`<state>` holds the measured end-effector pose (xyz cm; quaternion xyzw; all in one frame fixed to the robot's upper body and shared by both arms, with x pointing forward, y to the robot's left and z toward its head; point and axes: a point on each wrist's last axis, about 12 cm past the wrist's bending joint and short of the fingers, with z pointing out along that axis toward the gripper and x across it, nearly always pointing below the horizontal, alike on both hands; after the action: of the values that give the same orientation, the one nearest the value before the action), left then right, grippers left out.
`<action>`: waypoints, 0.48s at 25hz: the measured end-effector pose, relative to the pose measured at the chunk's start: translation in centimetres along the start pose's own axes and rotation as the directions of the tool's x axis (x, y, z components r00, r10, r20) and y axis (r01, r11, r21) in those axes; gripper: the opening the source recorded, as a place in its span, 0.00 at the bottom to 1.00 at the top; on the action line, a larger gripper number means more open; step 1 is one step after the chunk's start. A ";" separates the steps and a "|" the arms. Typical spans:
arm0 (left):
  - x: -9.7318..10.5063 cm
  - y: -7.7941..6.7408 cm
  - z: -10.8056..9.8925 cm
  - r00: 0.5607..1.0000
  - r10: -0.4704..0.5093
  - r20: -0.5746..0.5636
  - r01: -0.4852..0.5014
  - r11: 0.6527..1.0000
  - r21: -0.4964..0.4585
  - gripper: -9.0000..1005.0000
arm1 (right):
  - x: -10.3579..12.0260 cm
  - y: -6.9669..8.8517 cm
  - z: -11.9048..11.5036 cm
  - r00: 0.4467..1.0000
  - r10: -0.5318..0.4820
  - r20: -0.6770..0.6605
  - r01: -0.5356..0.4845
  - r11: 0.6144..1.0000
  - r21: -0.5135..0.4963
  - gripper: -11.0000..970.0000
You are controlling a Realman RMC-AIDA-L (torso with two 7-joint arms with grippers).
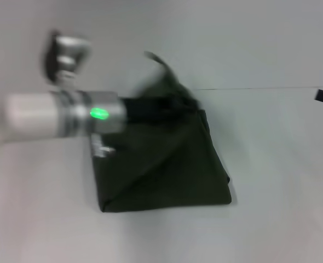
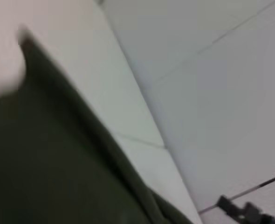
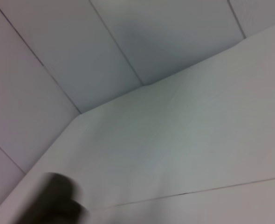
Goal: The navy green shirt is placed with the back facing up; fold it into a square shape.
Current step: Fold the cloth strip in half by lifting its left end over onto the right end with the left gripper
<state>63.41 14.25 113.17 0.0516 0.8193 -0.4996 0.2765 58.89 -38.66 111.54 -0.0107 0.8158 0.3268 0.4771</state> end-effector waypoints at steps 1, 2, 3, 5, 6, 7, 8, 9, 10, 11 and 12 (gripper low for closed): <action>0.7 0.1 1.4 1.000 -0.020 0.002 0.020 1.000 -0.003 0.07 | 0.0 -0.2 -0.3 1.000 -0.004 0.001 0.004 1.000 0.002 0.94; 1.9 0.4 2.9 0.998 -0.056 0.002 0.056 0.998 -0.011 0.08 | 0.1 -0.3 -0.6 1.000 -0.010 0.000 0.010 1.000 0.003 0.94; 2.5 0.6 3.6 0.997 -0.075 0.012 0.075 0.997 -0.015 0.08 | 0.1 -0.4 -0.9 1.000 -0.016 -0.001 0.016 1.000 0.002 0.94; 4.9 1.5 4.6 0.990 -0.138 0.037 0.138 0.990 -0.018 0.08 | 0.0 -0.5 -1.1 1.000 -0.029 -0.005 0.029 1.000 0.001 0.94; 5.8 1.8 4.7 0.986 -0.157 0.060 0.158 0.987 -0.010 0.08 | 0.0 -0.4 -1.0 0.999 -0.036 -0.008 0.036 0.999 -0.001 0.94; 6.7 2.1 4.7 0.982 -0.171 0.083 0.172 0.985 0.000 0.08 | -0.1 -0.3 -0.9 0.999 -0.045 -0.011 0.045 0.999 -0.004 0.94; 7.7 2.4 4.5 0.975 -0.193 0.112 0.192 0.981 0.022 0.08 | -0.3 -0.2 -0.7 0.999 -0.052 -0.012 0.052 0.999 -0.006 0.94; 8.4 2.4 4.4 0.968 -0.212 0.132 0.207 0.977 0.051 0.08 | -0.4 -0.2 -0.6 0.998 -0.057 -0.013 0.057 0.998 -0.009 0.94; 8.9 2.3 4.3 0.964 -0.222 0.144 0.213 0.974 0.077 0.08 | -0.4 -0.1 -0.5 0.998 -0.061 -0.014 0.061 0.998 -0.011 0.94; 8.9 2.3 4.3 0.964 -0.222 0.144 0.213 0.974 0.077 0.10 | -0.4 -0.1 -0.5 0.998 -0.061 -0.014 0.061 0.998 -0.011 0.94; 9.6 1.8 4.2 0.962 -0.233 0.141 0.215 0.968 0.132 0.11 | -0.6 0.0 -0.3 0.998 -0.067 -0.018 0.066 0.998 -0.013 0.94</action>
<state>57.68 9.80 105.43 -0.0649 0.7654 -0.5769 0.2776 58.95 -38.99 112.10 -0.0437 0.8172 0.3157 0.4803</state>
